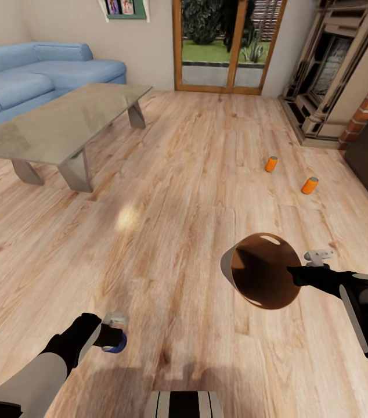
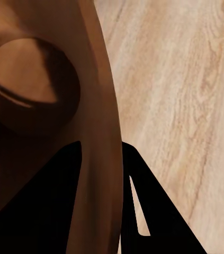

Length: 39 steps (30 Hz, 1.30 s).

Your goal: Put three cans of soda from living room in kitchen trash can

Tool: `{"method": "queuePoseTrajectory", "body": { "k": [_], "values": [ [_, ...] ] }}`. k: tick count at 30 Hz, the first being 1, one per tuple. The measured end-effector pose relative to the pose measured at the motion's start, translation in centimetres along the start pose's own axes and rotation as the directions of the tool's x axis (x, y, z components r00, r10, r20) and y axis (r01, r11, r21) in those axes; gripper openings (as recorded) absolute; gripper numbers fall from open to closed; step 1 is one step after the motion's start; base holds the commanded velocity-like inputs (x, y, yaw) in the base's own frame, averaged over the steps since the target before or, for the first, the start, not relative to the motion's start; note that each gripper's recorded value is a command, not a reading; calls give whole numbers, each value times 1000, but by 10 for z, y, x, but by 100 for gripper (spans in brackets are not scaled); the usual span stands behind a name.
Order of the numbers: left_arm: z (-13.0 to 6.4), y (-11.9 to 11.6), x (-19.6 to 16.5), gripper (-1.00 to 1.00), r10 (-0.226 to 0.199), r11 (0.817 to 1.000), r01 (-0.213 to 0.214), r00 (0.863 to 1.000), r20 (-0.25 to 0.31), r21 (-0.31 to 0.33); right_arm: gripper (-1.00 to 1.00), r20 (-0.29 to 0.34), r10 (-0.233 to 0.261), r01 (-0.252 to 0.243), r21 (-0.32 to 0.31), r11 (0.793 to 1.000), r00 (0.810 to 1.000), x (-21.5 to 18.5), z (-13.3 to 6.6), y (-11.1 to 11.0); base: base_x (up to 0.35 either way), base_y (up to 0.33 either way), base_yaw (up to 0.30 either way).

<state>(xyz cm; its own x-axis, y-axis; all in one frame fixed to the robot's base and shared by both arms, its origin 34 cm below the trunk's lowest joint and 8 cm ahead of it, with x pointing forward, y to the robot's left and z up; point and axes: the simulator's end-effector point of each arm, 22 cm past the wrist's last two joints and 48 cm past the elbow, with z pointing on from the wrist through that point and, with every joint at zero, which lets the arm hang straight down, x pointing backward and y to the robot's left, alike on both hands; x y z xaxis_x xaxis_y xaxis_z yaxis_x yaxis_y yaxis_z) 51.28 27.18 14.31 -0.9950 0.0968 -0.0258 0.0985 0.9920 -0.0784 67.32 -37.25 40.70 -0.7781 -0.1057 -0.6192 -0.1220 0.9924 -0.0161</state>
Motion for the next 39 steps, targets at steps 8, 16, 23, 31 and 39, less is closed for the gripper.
{"method": "queuePoseTrajectory", "body": {
  "k": [8,16,23,31,39],
  "values": [
    [-19,-4,-8,-100,-7,1000,7,1000,-10,8,-100,32,-2,2,0,1000,999,-14,-14,1,0,0,0],
    [-101,-17,-88,-100,6,1000,-8,994,105,17,-100,47,-24,26,-30,999,999,-25,-24,19,0,0,0],
    [-201,-52,-165,-100,56,992,-90,938,343,86,-100,44,-29,31,-50,998,999,-31,-33,34,0,0,0],
    [-274,-115,-185,-100,87,927,-248,872,483,280,-100,-23,-58,58,-31,998,998,-29,-43,44,0,0,0],
    [-304,-138,-183,-100,98,887,-311,848,521,340,-100,-17,-85,84,-34,996,996,-40,-47,63,0,0,0]
  ]
}}
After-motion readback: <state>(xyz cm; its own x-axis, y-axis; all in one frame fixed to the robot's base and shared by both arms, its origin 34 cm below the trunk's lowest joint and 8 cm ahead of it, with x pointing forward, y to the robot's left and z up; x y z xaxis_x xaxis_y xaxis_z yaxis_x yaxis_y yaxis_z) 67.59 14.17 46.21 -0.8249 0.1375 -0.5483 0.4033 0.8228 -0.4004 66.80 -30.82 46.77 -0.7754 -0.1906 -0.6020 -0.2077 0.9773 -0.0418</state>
